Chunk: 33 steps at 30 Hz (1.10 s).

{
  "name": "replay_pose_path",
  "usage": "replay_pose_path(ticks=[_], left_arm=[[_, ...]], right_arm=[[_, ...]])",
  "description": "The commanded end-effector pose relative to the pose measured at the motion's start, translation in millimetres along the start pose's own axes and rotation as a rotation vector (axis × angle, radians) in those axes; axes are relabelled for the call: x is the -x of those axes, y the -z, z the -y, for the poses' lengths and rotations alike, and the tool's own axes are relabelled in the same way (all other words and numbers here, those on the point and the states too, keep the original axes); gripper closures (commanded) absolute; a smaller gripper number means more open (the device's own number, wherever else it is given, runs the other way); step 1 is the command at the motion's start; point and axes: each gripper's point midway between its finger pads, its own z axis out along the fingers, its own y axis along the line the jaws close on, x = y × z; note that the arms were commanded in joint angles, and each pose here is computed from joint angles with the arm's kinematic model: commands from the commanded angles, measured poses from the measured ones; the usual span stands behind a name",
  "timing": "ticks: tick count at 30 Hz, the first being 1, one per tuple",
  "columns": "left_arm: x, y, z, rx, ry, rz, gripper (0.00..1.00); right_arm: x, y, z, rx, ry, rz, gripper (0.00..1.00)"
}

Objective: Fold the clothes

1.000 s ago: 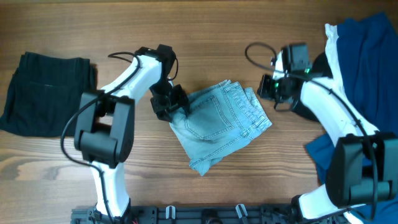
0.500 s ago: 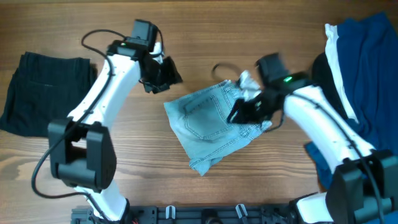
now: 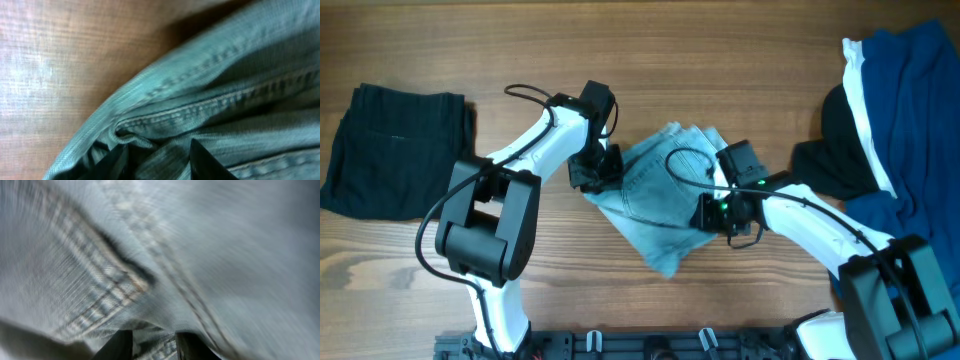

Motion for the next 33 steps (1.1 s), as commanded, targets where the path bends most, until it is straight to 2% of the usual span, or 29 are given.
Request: replay_pose_path(ticks=[1, 3, 6, 10, 11, 12, 16, 19, 24, 27, 33], left_arm=[[-29.7, -9.3, -10.8, 0.008, 0.035, -0.142, 0.69], [-43.0, -6.8, -4.7, -0.030, 0.075, -0.207, 0.69], [-50.5, 4.1, 4.2, -0.080, 0.079, -0.225, 0.67], [-35.3, 40.5, 16.8, -0.148, 0.030, -0.084, 0.61], [-25.0, 55.0, 19.2, -0.168, 0.015, -0.010, 0.53], [-8.8, 75.1, 21.4, -0.201, -0.001, 0.100, 0.00], [30.1, 101.0, 28.8, -0.254, -0.069, 0.302, 0.00], [46.2, 89.7, 35.2, -0.259, -0.123, 0.329, 0.00], [59.9, 41.3, 35.0, -0.237, -0.112, 0.255, 0.00], [55.0, 16.3, 44.3, -0.261, -0.127, 0.187, 0.00], [22.8, -17.3, 87.9, -0.326, -0.241, 0.079, 0.01]], right_arm=[[70.0, 20.9, 64.5, -0.269, -0.027, 0.277, 0.67], [100.5, 35.3, 53.2, -0.225, 0.044, 0.358, 0.66], [124.6, 52.1, 26.9, -0.141, 0.130, 0.403, 0.65], [124.1, 56.1, 9.5, -0.064, 0.157, 0.378, 0.61], [119.3, 54.3, 11.8, -0.069, 0.141, 0.357, 0.61], [113.2, 52.2, 14.6, -0.076, 0.126, 0.331, 0.61], [106.2, 50.1, 17.6, -0.085, 0.118, 0.301, 0.54], [104.2, 49.5, 18.5, -0.088, 0.116, 0.292, 0.48], [101.7, 48.8, 19.6, -0.091, 0.113, 0.281, 0.46], [100.3, 48.5, 20.3, -0.093, 0.111, 0.275, 0.46], [99.8, 48.3, 20.4, -0.093, 0.106, 0.273, 0.46]])
